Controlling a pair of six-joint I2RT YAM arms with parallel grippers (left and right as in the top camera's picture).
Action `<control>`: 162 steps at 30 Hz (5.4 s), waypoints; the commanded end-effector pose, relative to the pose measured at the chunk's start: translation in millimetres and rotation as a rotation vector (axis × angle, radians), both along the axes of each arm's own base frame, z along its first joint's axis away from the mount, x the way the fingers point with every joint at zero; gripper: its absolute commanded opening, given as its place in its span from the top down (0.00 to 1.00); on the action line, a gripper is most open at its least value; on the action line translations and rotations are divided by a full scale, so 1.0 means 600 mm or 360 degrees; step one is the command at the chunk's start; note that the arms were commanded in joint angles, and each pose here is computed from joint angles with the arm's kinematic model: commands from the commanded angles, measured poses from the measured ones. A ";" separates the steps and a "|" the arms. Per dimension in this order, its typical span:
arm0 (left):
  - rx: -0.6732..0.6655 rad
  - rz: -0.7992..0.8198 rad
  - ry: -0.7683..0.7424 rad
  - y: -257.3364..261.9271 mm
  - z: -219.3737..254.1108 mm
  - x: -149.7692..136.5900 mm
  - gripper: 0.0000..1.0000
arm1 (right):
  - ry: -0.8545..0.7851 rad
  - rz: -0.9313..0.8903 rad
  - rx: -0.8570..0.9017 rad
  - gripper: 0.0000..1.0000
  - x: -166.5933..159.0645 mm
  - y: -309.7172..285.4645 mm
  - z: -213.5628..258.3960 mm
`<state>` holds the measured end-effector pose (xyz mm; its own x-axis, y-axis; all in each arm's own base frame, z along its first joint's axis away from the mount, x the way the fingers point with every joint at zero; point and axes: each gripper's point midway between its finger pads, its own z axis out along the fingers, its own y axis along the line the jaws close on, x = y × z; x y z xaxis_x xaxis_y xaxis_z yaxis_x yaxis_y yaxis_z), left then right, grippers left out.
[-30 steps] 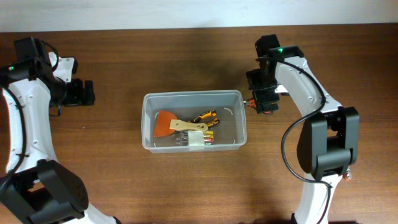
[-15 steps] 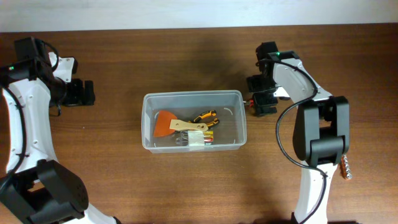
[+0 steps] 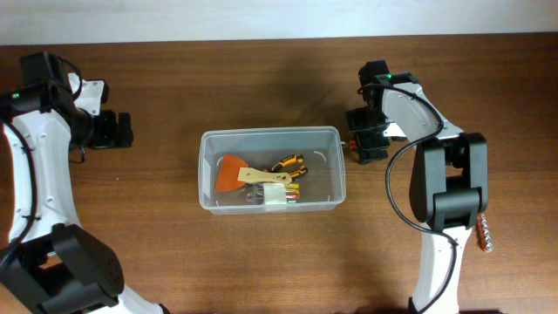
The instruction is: Pack container
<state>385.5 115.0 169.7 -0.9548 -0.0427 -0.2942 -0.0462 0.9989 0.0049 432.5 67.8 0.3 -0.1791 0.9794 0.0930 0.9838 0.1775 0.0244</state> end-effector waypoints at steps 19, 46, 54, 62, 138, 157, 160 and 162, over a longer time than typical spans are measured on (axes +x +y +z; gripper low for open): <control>-0.0031 0.0022 0.0011 0.001 -0.008 -0.001 0.01 | 0.0048 -0.0058 -0.0036 0.41 -0.001 -0.055 -0.011; -0.0031 0.0022 0.0011 0.001 -0.008 0.000 0.01 | 0.0014 0.0160 -0.0034 0.61 0.004 -0.055 -0.005; -0.0031 0.0022 0.0011 0.001 -0.008 -0.001 0.01 | -0.0067 0.0247 -0.0039 0.71 0.030 -0.054 0.025; -0.0031 0.0022 0.0011 0.001 -0.008 -0.001 0.01 | -0.0063 0.0248 -0.0051 0.71 0.031 -0.056 0.031; -0.0032 0.0022 0.0011 0.001 -0.008 0.000 0.01 | -0.0140 0.0598 -0.0246 0.50 0.057 -0.091 0.015; -0.0031 0.0022 0.0011 0.001 -0.008 0.000 0.01 | -0.0075 0.0596 -0.0224 0.50 0.046 -0.092 -0.006; -0.0031 0.0022 0.0011 0.001 -0.008 0.000 0.01 | -0.0075 0.0589 -0.0225 0.50 0.047 -0.095 -0.006; -0.0031 0.0022 0.0011 0.001 -0.008 0.000 0.01 | -0.0076 0.0581 -0.0224 0.51 0.047 -0.099 -0.006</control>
<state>385.5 114.9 169.7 -0.9547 -0.0427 -0.2943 -0.0460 0.9989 0.0046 458.5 15.0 0.8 -0.5226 0.8513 -0.0464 0.8511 0.5241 0.0296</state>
